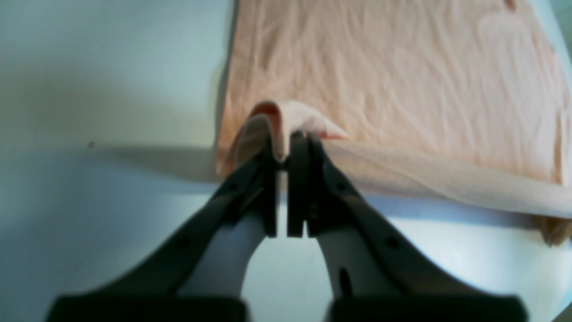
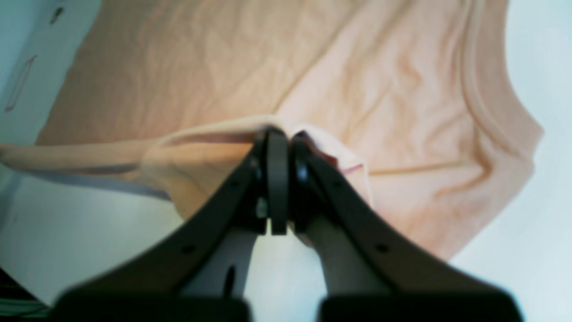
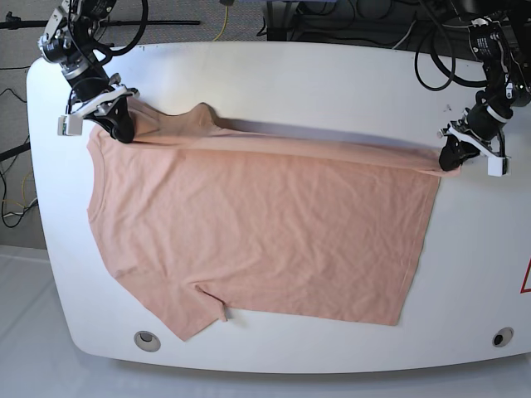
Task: Fold the T-shirt properly
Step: 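Lift the shoulder edge with both grippers and pull it toward the hem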
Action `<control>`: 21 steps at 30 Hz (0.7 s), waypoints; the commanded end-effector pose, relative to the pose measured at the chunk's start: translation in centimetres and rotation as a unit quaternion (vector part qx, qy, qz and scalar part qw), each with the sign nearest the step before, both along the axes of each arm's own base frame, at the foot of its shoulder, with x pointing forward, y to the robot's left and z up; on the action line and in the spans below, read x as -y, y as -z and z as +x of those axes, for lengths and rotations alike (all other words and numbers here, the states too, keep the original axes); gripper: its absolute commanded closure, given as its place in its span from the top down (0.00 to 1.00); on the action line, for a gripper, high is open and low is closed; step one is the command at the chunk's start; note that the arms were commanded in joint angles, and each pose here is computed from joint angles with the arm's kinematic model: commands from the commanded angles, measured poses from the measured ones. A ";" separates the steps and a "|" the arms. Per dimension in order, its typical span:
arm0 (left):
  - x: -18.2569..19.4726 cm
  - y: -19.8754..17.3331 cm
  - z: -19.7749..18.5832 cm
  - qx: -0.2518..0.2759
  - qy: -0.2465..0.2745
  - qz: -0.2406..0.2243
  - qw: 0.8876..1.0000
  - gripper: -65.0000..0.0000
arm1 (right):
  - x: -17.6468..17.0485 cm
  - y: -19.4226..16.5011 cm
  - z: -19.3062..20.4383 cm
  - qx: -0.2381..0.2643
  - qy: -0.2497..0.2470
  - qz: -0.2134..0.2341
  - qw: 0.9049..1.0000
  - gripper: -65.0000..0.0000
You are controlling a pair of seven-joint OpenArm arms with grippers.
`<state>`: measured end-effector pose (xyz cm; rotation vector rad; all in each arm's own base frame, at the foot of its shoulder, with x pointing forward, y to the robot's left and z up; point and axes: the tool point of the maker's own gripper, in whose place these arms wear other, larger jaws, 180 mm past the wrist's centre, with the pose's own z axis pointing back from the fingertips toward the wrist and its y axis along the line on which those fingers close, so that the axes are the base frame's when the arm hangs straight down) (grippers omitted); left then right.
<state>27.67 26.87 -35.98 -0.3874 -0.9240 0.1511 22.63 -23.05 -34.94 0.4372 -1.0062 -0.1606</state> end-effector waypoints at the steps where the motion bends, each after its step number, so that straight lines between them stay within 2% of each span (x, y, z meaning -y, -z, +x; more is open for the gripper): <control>1: -0.5 -1.7 1.2 0.032 -0.003 0.001 0.999 0.00 | 0.6 -1.2 1.1 0.026 0.001 -0.005 1.000 0.00; 10: -0.9 -0.7 2.3 0.022 -0.013 -0.012 1.000 0.00 | 1.8 -0.7 2.8 0.026 0.009 -0.013 1.000 0.00; 21: -0.6 -0.4 3.5 0.020 -0.012 -0.022 1.000 0.00 | 0.8 -0.7 6.0 0.039 -0.009 -0.010 0.999 0.00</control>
